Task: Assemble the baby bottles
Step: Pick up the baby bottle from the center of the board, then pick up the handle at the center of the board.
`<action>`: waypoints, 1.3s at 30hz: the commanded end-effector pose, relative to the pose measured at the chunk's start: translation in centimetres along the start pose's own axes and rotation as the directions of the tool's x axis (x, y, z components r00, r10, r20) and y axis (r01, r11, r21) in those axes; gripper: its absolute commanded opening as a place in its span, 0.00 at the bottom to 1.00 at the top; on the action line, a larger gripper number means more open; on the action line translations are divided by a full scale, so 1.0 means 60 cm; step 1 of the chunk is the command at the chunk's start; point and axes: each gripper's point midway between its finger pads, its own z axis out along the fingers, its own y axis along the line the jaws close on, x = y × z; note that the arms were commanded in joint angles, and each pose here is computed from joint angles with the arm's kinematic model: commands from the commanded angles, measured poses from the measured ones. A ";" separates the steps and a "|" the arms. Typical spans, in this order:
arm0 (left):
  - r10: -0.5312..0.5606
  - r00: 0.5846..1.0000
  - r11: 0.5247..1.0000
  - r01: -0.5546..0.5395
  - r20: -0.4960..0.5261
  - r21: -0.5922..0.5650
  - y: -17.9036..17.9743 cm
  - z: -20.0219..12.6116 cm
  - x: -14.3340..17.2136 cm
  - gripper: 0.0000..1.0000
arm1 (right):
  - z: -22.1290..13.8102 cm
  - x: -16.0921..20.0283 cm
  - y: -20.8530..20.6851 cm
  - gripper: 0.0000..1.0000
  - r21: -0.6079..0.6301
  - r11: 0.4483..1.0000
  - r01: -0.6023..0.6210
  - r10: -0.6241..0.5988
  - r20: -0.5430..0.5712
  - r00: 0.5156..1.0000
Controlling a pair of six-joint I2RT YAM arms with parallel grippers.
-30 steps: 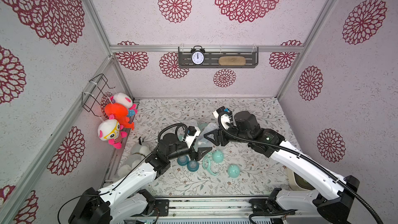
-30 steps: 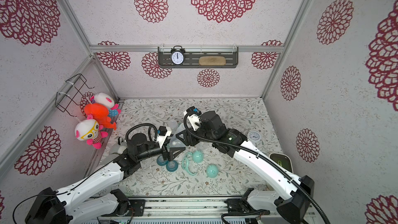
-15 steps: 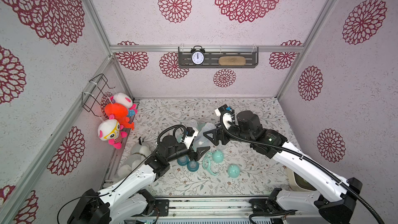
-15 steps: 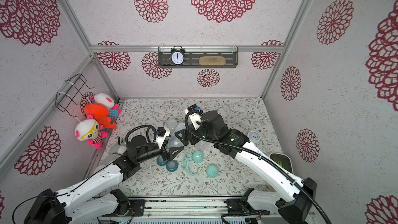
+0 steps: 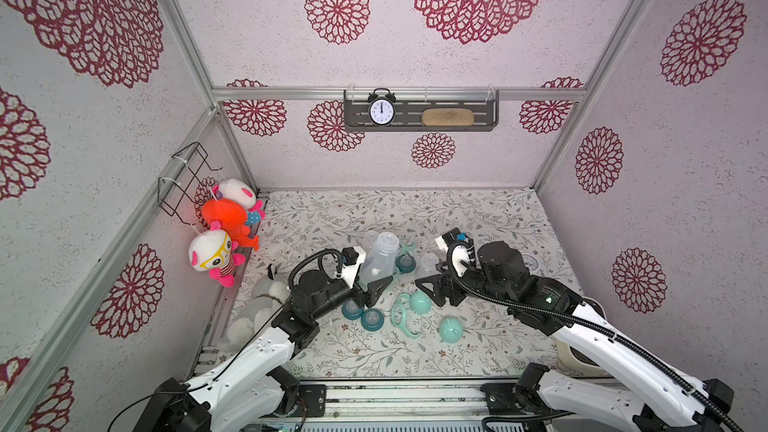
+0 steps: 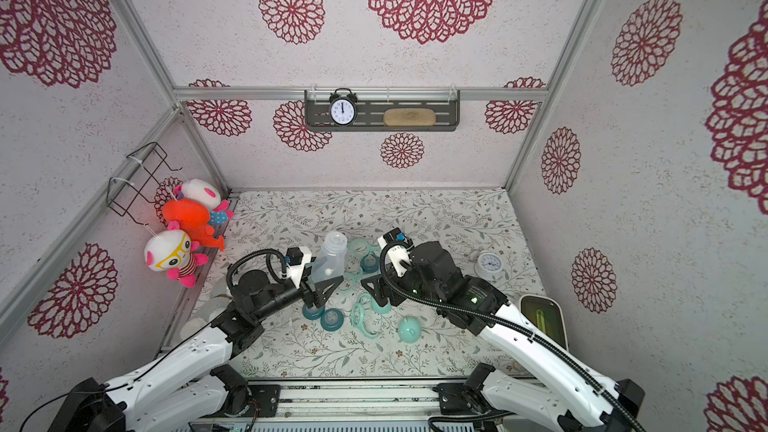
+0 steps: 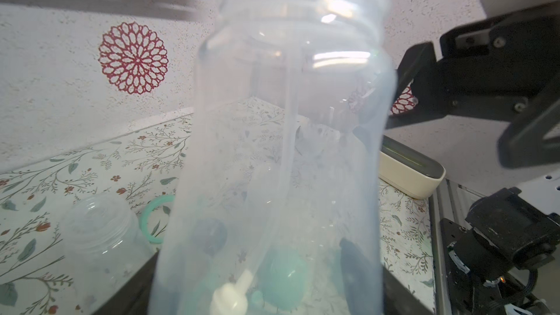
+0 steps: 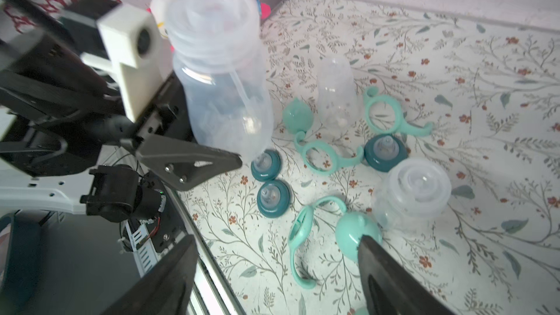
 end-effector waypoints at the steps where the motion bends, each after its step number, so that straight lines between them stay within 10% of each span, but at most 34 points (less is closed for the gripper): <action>1: 0.039 0.991 0.999 -0.036 0.126 -0.025 0.005 -0.013 -0.047 0.00 | 0.009 0.038 -0.008 0.82 0.058 0.998 0.000 0.003 -0.057 0.998; 16: 0.011 0.993 0.999 -0.007 0.118 -0.040 0.005 -0.040 -0.049 0.00 | 0.143 0.232 0.001 0.62 0.148 0.967 0.205 -0.146 -0.338 0.930; 39: -0.012 0.995 0.998 0.017 0.097 -0.056 0.000 -0.068 -0.042 0.00 | 0.232 0.328 -0.034 0.43 0.140 0.965 0.220 -0.151 -0.390 0.909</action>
